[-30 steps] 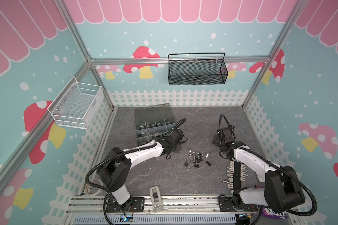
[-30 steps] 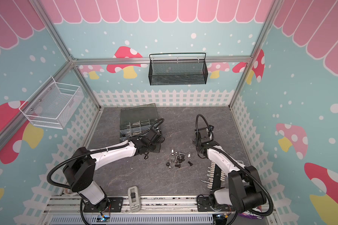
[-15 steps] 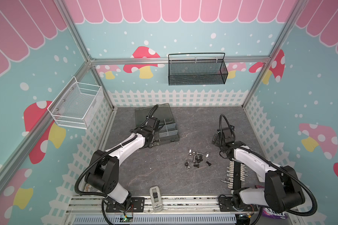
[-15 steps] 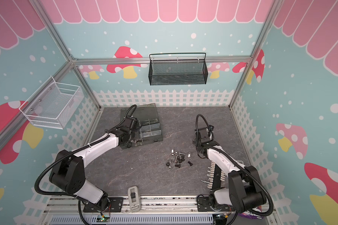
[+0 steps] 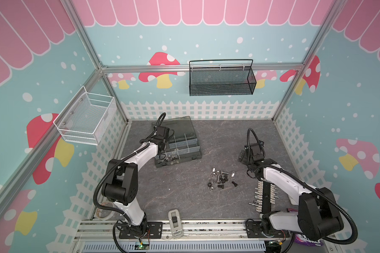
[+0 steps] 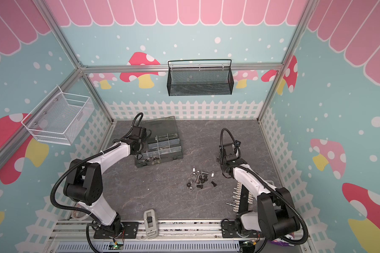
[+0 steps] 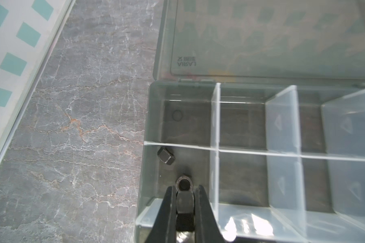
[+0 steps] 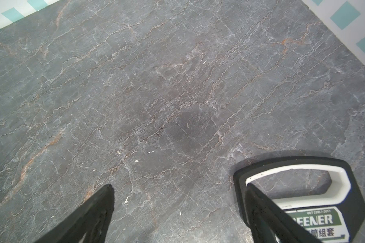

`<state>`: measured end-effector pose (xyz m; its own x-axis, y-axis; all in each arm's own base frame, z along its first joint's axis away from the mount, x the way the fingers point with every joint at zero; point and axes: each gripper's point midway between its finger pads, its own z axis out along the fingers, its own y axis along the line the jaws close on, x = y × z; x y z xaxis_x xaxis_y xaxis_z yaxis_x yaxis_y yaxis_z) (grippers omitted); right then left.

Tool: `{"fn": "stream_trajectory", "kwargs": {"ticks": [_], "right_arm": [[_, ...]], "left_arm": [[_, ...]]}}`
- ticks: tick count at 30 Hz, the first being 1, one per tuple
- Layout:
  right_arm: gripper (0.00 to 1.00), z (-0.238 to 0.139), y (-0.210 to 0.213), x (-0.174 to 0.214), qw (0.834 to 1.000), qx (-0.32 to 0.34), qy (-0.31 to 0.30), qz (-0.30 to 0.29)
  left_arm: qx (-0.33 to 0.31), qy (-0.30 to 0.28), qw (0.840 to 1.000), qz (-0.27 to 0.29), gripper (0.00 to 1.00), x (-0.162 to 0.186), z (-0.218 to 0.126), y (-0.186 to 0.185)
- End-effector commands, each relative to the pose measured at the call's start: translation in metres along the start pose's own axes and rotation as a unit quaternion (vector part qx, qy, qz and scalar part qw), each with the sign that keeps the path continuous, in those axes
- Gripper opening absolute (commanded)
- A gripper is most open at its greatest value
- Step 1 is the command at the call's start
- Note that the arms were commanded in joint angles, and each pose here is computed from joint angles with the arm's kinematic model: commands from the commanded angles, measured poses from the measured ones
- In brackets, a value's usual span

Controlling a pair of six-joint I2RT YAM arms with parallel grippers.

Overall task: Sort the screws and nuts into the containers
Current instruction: 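Open the left gripper to drop the black hex nut in, then move the left gripper back to the pile over a silver hex nut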

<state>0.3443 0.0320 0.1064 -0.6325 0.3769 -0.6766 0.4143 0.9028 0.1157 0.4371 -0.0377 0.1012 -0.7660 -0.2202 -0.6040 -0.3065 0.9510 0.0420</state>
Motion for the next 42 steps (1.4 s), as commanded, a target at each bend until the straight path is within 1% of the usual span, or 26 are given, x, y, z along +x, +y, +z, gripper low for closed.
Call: {"fn": "stream_trajectory", "kwargs": {"ticks": [1, 7, 9, 15, 21, 26, 30, 34, 37, 42], "right_arm": [[0.97, -0.005, 0.000, -0.002, 1.000, 0.001, -0.001, 0.005], [0.97, -0.004, 0.000, 0.000, 1.000, 0.002, 0.001, 0.005], [0.97, -0.004, 0.000, 0.000, 1.000, 0.002, 0.001, 0.006], [0.97, -0.005, 0.000, -0.002, 1.000, 0.001, -0.002, 0.006], [0.97, -0.005, 0.001, -0.003, 1.000, 0.000, -0.001, 0.005], [0.97, -0.003, 0.003, -0.003, 1.000, 0.000, 0.001, 0.005], [0.97, -0.002, 0.004, -0.003, 1.000, -0.001, 0.003, 0.005], [0.97, -0.001, 0.006, -0.003, 1.000, -0.002, 0.005, 0.004], [0.97, 0.000, 0.006, -0.002, 1.000, -0.002, 0.007, 0.004], [0.97, 0.002, 0.006, 0.001, 1.000, -0.001, 0.012, 0.003]], "left_arm": [[0.000, -0.013, 1.000, -0.006, 0.11, -0.017, 0.006, 0.001], [-0.002, -0.001, 1.000, -0.010, 0.19, -0.014, 0.021, 0.003], [0.009, 0.008, 1.000, -0.010, 0.20, -0.010, 0.024, -0.002], [0.014, 0.012, 1.000, -0.012, 0.23, -0.008, 0.026, -0.004], [0.031, 0.008, 0.999, -0.021, 0.24, -0.009, 0.015, -0.006], [0.065, -0.001, 0.998, -0.027, 0.26, -0.008, -0.005, -0.016], [0.107, -0.006, 0.994, -0.010, 0.29, 0.002, -0.026, -0.042], [0.161, -0.012, 0.986, 0.035, 0.33, 0.019, -0.050, -0.082], [0.215, -0.014, 0.974, 0.074, 0.38, 0.038, -0.073, -0.120], [0.270, -0.024, 0.956, 0.113, 0.41, 0.058, -0.106, -0.163]]}}
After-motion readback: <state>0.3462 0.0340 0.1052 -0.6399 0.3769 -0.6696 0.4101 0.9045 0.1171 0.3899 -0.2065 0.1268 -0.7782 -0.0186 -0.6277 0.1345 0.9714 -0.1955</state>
